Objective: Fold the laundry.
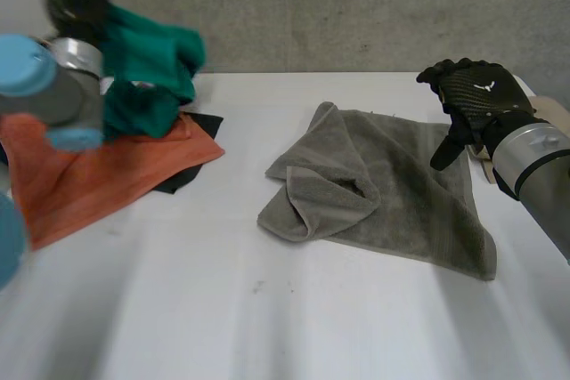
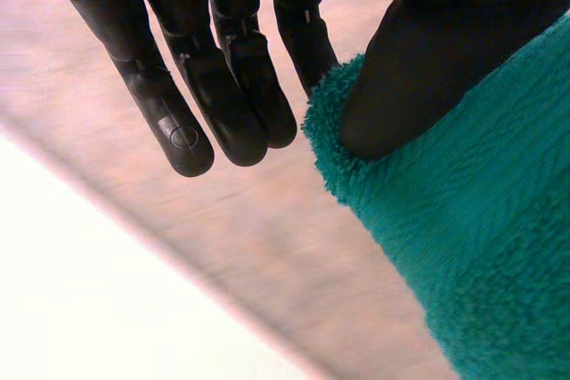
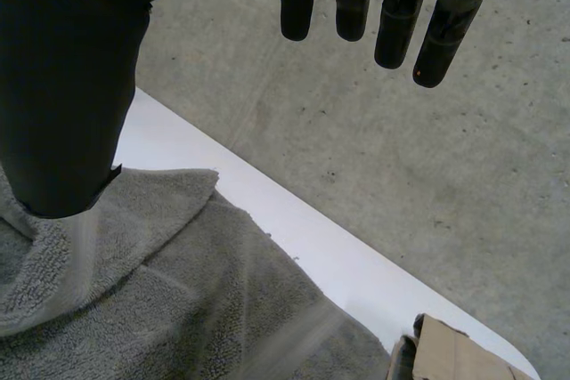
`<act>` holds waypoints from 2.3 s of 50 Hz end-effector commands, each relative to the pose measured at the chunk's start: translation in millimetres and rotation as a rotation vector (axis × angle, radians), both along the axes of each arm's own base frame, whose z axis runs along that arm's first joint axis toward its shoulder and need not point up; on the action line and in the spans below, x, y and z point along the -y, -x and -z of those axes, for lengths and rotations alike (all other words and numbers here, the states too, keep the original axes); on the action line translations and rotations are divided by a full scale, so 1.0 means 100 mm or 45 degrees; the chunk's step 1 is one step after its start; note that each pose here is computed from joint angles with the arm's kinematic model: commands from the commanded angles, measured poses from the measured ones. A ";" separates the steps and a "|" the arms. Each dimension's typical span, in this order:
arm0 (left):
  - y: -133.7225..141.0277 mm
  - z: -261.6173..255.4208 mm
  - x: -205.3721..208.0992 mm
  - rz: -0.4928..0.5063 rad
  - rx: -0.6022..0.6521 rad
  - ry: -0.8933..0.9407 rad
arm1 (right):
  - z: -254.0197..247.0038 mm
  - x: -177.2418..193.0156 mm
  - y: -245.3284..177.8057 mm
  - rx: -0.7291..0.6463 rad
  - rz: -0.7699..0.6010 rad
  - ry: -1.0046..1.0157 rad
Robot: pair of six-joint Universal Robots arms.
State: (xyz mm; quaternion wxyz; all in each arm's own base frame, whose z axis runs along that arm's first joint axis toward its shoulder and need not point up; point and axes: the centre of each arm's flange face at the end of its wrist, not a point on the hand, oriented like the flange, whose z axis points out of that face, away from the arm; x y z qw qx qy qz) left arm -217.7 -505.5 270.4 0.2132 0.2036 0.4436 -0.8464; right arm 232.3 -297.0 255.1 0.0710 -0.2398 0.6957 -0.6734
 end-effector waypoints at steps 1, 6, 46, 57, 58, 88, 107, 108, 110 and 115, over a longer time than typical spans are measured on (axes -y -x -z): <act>-0.72 -0.29 0.09 -0.318 -0.054 0.064 | 0.01 -0.03 -0.03 -0.001 -0.015 -0.008; -0.64 -0.02 0.02 -0.323 0.127 -0.002 | 0.00 -0.04 -0.03 -0.001 -0.015 -0.008; 1.62 1.07 -2.48 0.973 0.126 -0.907 | 0.35 -0.27 0.40 -0.433 0.027 -0.276; 1.83 1.25 -2.33 0.959 0.234 -0.822 | 0.69 -0.33 0.50 -0.423 0.028 -0.287; 1.84 1.27 -2.32 0.959 0.236 -0.828 | 0.70 -0.33 0.50 -0.422 0.027 -0.291; 1.23 0.34 -1.91 0.423 0.096 -0.593 | 1.03 -0.33 0.55 -0.419 -0.014 -0.416; 0.92 0.43 -1.76 0.321 0.077 -0.650 | 1.31 -0.25 0.47 -0.412 -0.136 -0.338; 0.91 0.43 -1.76 0.320 0.075 -0.651 | 1.31 -0.24 0.46 -0.413 -0.136 -0.334; 0.91 0.43 -1.76 0.320 0.075 -0.653 | 1.33 -0.22 0.46 -0.415 -0.135 -0.328; 0.91 0.43 -1.76 0.322 0.076 -0.653 | 1.37 -0.17 0.45 -0.431 -0.139 -0.316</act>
